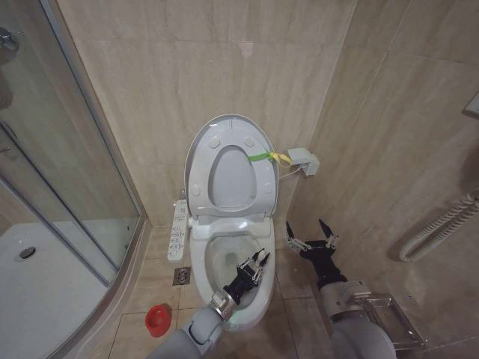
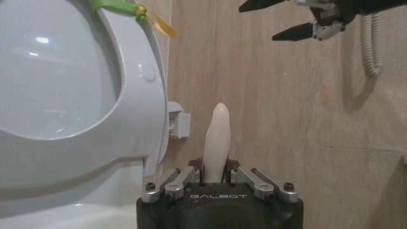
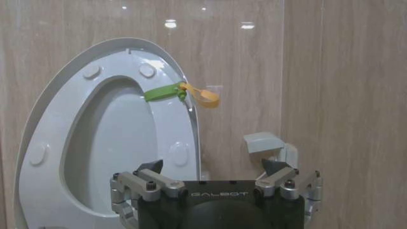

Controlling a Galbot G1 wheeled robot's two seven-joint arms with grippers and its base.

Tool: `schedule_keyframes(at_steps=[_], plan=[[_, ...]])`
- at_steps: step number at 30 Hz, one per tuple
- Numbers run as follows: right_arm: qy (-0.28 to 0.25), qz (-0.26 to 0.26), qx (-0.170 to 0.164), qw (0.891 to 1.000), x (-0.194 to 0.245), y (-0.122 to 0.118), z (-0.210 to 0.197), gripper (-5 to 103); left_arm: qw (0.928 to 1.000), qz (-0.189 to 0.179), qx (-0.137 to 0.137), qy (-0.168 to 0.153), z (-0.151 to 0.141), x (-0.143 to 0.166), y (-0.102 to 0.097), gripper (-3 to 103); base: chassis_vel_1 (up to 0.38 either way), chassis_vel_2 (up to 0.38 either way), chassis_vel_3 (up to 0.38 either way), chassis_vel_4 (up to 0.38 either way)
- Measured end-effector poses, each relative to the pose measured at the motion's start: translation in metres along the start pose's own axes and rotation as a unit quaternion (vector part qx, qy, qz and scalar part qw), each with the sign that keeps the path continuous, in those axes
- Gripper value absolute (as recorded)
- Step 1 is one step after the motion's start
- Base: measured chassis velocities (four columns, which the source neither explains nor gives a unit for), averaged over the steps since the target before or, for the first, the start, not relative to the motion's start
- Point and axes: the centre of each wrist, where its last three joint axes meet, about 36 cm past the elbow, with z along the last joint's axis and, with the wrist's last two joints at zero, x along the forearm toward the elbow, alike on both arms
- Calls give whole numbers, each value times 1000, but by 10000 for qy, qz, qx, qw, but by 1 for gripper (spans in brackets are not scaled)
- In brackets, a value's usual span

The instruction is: Open the toilet lid, clean the toilet bowl with a toilet brush, close the toilet lid, and flush.

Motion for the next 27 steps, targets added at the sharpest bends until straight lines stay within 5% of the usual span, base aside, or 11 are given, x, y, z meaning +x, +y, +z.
schedule_keyframes(at_steps=[8, 11, 16, 20, 27], plan=[[0, 0, 0, 10000, 0, 0, 0, 100, 9984, -349, -280, 353, 29, 20, 46, 20, 0, 0, 0, 0], [0, 0, 0, 10000, 0, 0, 0, 100, 9984, -357, -288, 335, 28, 19, 47, 20, 0, 0, 0, 0], [0, 0, 0, 10000, 0, 0, 0, 100, 9996, -202, -167, 81, 14, 5, 28, 20, 0, 0, 0, 0], [0, 0, 0, 10000, 0, 0, 0, 100, 9998, 46, 51, -212, -8, -10, -8, 20, 0, 0, 0, 0], [0, 0, 0, 10000, 0, 0, 0, 100, 9995, 116, 102, -269, -15, -12, -16, 20, 0, 0, 0, 0]])
